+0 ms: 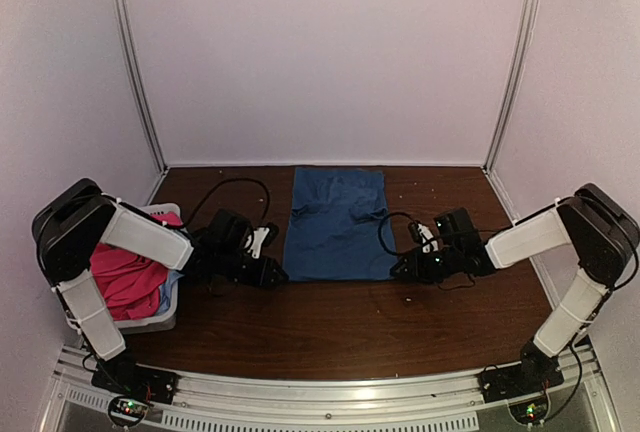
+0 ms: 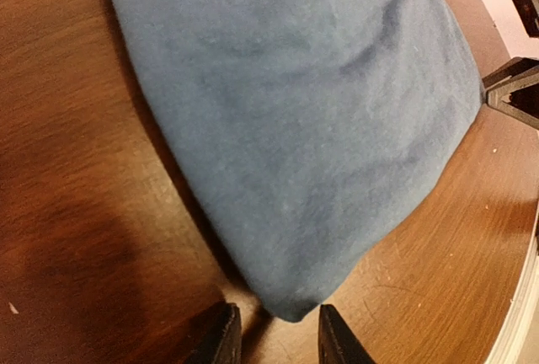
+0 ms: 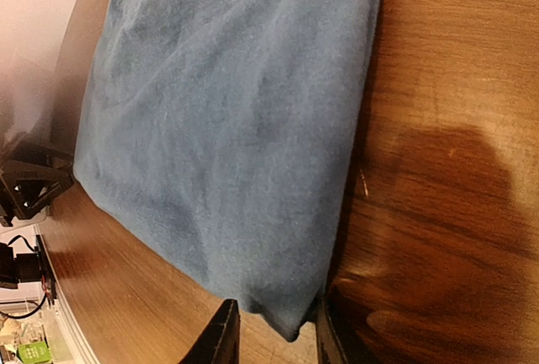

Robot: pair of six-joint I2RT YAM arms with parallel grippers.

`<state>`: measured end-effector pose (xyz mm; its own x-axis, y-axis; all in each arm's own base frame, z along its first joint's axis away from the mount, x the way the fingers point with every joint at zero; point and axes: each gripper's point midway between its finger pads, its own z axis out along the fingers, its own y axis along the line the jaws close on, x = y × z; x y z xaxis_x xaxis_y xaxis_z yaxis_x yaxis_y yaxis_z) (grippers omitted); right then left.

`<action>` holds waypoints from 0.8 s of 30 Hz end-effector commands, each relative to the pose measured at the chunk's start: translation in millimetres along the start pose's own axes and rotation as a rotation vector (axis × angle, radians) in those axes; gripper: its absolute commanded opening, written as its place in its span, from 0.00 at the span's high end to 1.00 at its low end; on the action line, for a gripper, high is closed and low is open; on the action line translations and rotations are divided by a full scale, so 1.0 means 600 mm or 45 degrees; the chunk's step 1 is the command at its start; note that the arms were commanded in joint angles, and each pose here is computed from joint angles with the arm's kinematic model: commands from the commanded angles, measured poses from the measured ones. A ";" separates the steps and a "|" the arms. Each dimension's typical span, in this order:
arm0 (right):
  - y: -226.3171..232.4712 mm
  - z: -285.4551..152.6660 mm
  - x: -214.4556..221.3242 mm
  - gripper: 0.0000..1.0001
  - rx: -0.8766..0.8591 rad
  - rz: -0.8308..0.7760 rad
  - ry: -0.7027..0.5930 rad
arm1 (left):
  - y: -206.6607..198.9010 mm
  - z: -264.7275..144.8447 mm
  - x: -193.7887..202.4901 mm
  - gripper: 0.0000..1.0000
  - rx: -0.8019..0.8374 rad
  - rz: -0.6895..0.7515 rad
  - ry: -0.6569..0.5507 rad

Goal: Fold and stack the mixed laundry pile
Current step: Pick up the 2/3-rectangle-folded T-shirt from the center of the board.

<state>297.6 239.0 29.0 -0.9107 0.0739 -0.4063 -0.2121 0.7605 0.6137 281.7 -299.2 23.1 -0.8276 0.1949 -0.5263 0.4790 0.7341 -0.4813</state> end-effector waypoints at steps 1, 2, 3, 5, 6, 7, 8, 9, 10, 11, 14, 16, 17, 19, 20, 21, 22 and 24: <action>-0.004 0.010 0.017 0.68 -0.044 0.053 0.026 | -0.028 0.012 -0.003 0.68 0.111 0.008 -0.028; -0.002 0.012 0.017 0.68 -0.056 0.058 0.029 | -0.026 0.015 -0.003 0.68 0.109 0.008 -0.028; 0.000 0.014 0.017 0.68 -0.068 0.061 0.031 | -0.024 0.019 -0.003 0.69 0.104 0.005 -0.025; 0.001 0.019 0.017 0.71 -0.085 0.070 0.032 | -0.022 0.026 -0.004 0.72 0.102 0.003 -0.026; 0.000 0.020 0.019 0.75 -0.086 0.077 0.035 | -0.021 0.028 -0.004 0.75 0.103 -0.001 -0.026; 0.000 0.021 0.020 0.79 -0.092 0.081 0.036 | -0.022 0.028 -0.004 0.79 0.111 -0.004 -0.029; 0.001 0.020 0.021 0.83 -0.096 0.082 0.037 | -0.024 0.028 -0.003 0.83 0.121 -0.009 -0.028; 0.003 0.017 0.021 0.87 -0.098 0.080 0.033 | -0.026 0.025 -0.003 0.88 0.128 -0.011 -0.031; 0.005 0.013 0.021 0.93 -0.100 0.079 0.031 | -0.029 0.021 -0.003 0.94 0.136 -0.009 -0.034; 0.007 0.007 0.021 1.00 -0.101 0.077 0.026 | -0.033 0.014 -0.005 1.00 0.143 -0.005 -0.045; 0.020 -0.013 0.025 1.00 -0.122 0.079 0.014 | -0.050 -0.007 -0.004 1.00 0.163 0.032 -0.053; 0.032 -0.025 0.041 1.00 -0.142 0.086 0.033 | -0.068 -0.020 0.010 1.00 0.175 0.066 -0.028; 0.038 -0.032 0.051 1.00 -0.149 0.085 0.045 | -0.078 -0.027 0.020 1.00 0.189 0.080 -0.011; 0.057 -0.053 0.074 1.00 -0.170 0.078 0.061 | -0.101 -0.047 0.044 1.00 0.220 0.105 0.021; 0.067 -0.064 0.088 1.00 -0.183 0.080 0.066 | -0.114 -0.060 0.059 1.00 0.235 0.120 0.038; 0.079 -0.076 0.100 1.00 -0.203 0.082 0.067 | -0.129 -0.075 0.070 1.00 0.250 0.139 0.042; 0.090 -0.090 0.108 1.00 -0.218 0.089 0.055 | -0.141 -0.088 0.079 1.00 0.258 0.157 0.042; 0.107 -0.115 0.113 1.00 -0.241 0.109 0.029 | -0.158 -0.118 0.081 1.00 0.272 0.172 0.016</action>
<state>222.0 252.2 70.9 -0.9245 0.0765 -0.3734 -0.2441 0.6336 0.7341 204.5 -320.0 71.4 -0.7721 0.2658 -0.5772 0.6062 0.5805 -0.5436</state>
